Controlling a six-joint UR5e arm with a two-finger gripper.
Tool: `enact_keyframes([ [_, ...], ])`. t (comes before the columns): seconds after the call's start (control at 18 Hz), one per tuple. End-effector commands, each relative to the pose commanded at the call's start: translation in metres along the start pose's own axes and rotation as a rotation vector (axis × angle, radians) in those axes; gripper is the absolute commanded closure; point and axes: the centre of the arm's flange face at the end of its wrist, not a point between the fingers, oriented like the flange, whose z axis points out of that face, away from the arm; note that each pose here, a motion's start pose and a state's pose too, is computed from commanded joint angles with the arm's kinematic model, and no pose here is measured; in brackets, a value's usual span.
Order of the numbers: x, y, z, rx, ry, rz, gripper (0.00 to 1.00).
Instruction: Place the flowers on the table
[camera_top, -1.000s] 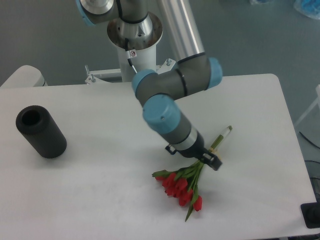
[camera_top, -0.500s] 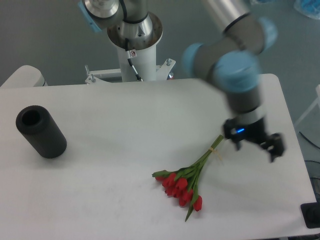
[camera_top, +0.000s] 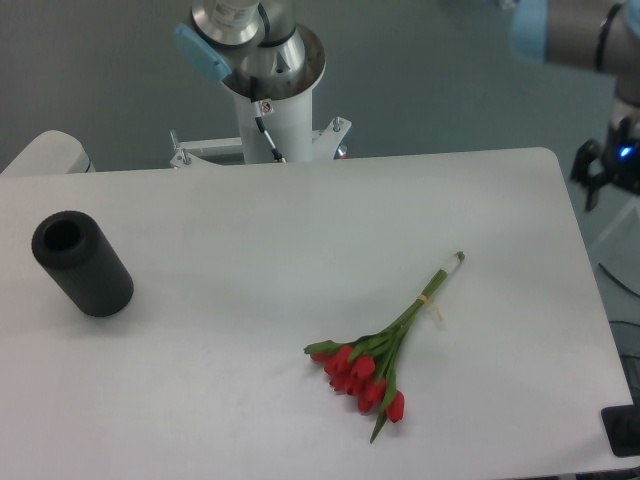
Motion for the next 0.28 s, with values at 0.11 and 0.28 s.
enact_keyframes([
  [0.11, 0.0021, 0.0046, -0.0029, -0.005, 0.0, 0.001, 0.0],
  [0.28, 0.0035, 0.0028, -0.0023, -0.003, 0.002, 0.0, 0.0],
])
